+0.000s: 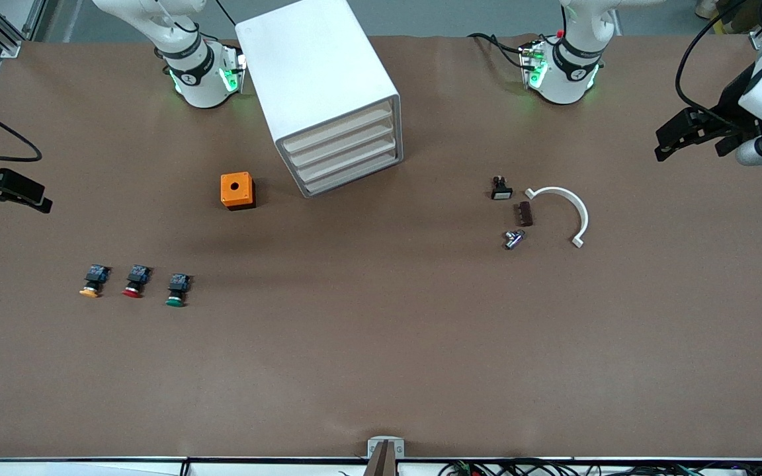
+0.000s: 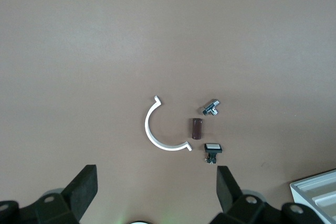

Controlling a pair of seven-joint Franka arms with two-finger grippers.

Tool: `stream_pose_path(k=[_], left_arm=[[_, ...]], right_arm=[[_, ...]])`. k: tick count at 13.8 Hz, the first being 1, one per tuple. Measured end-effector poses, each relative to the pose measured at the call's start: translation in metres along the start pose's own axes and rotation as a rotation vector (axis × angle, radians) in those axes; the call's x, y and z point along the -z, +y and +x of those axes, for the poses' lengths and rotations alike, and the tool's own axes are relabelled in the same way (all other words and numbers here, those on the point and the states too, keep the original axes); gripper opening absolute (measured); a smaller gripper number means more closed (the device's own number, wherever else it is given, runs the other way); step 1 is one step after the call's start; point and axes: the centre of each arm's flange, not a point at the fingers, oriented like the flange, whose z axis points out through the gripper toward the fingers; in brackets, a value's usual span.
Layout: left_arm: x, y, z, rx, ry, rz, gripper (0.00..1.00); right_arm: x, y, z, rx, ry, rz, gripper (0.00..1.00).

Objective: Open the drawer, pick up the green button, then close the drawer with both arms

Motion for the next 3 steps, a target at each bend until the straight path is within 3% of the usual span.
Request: stream_pose_path(k=[3], left_arm=[[-0.0002, -0.0009, 0.0003, 0.002, 0.000, 0.000, 1.00]], right_arm=[[0.0000, 0.0001, 0.0000, 0.000, 0.000, 0.000, 1.00]])
